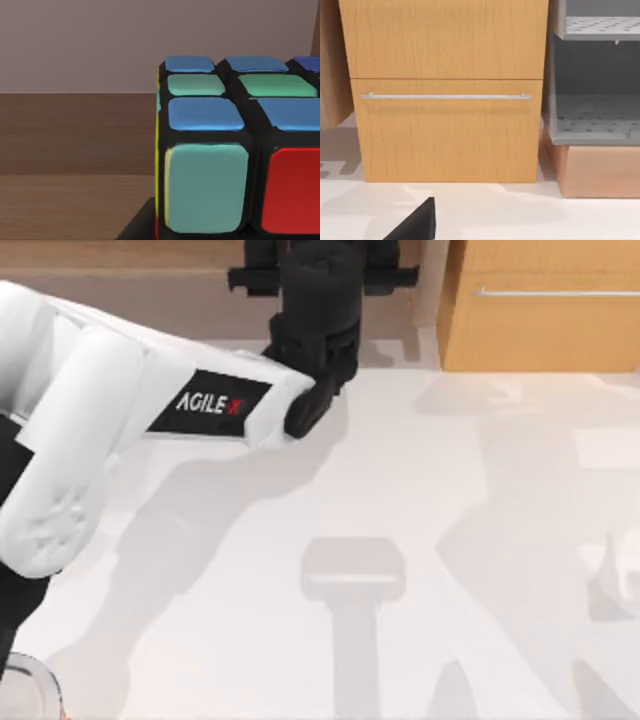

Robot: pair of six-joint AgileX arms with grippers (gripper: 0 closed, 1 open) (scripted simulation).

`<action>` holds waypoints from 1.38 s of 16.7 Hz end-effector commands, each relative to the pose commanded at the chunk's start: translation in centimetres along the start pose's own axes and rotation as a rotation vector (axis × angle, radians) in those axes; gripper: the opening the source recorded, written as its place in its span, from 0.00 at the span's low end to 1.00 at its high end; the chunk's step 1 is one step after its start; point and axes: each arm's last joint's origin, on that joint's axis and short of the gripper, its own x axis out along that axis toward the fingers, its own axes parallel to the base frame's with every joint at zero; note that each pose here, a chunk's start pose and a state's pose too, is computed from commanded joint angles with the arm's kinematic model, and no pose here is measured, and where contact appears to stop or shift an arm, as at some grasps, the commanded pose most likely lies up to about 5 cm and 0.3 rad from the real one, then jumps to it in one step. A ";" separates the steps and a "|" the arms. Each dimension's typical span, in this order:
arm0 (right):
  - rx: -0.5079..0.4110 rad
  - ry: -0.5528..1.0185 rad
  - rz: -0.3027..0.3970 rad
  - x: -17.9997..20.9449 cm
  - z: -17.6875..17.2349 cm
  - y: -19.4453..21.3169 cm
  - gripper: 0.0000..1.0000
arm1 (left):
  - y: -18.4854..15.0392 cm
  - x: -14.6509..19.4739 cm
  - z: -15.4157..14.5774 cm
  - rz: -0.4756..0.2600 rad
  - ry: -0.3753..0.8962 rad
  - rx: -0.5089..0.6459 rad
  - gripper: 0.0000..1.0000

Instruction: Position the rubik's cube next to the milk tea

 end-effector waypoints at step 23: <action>0.000 0.000 0.000 0.0 0.0 0.0 1.00 | -0.1 -0.1 1.1 -0.003 -0.001 0.001 0.00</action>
